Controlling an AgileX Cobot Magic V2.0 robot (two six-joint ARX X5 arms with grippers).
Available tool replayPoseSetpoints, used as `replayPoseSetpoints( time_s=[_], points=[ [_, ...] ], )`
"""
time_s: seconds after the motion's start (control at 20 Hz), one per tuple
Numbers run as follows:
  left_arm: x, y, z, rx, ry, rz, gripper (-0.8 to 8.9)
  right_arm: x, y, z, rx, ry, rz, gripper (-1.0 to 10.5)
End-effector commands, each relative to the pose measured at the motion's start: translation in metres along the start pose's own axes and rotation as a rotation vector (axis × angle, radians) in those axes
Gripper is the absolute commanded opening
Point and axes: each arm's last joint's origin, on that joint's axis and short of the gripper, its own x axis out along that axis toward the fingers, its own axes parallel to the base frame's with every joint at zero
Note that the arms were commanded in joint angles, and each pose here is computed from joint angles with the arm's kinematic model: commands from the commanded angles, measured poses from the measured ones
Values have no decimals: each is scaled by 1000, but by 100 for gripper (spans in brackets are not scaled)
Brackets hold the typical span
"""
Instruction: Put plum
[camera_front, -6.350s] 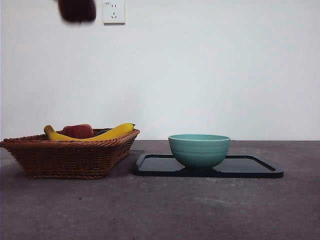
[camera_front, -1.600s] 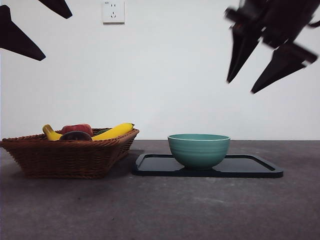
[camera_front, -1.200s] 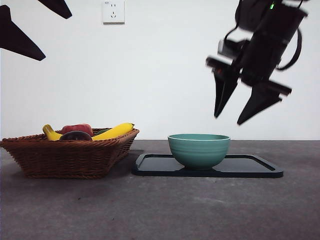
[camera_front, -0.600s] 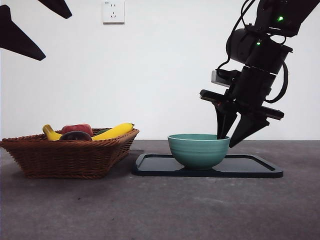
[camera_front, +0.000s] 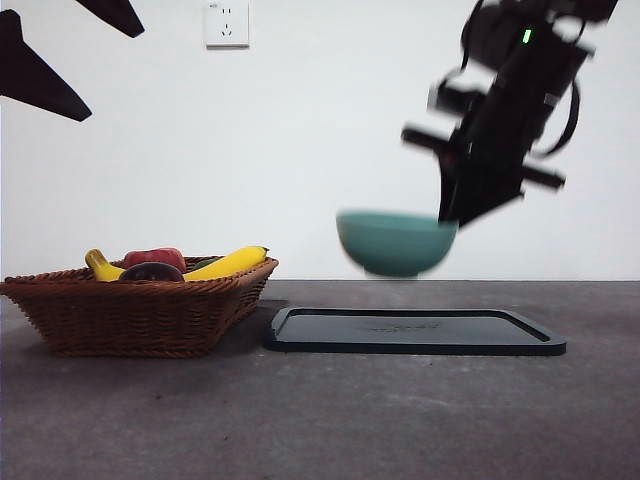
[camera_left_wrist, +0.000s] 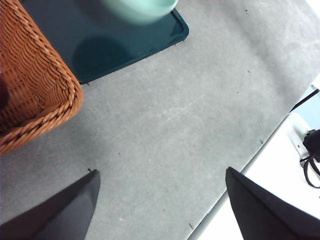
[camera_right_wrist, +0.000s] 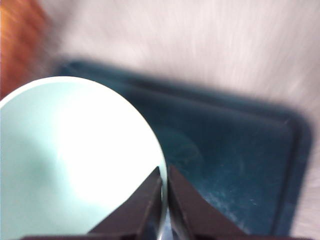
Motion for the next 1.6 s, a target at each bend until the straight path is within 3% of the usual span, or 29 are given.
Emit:
replayPoseSetpoints(
  time_s=[0.05,0.4,0.65,0.85,1.15,1.6],
  points=[
    [-2,-2,5,21,-14,-13,405,-30,11,9,-18,-55,20,10],
    [-2,-2,5,22,-14,-13,405,-119,40,-13,-135,-79,53,11],
    [-2,-2,5,22,-14,-13,405,-141,52,-42,-173,-27,82,10],
    [-2,-2,5,22,-14,-13,405,-118,55,-77,-205,39,112,10],
    [-2,-2,5,22,-15,-13,405,-67,50,-124,-189,141,123,10],
    [-2,-2,5,22,-14,-13,405,-22,50,-147,-201,223,93,10]
  ],
)
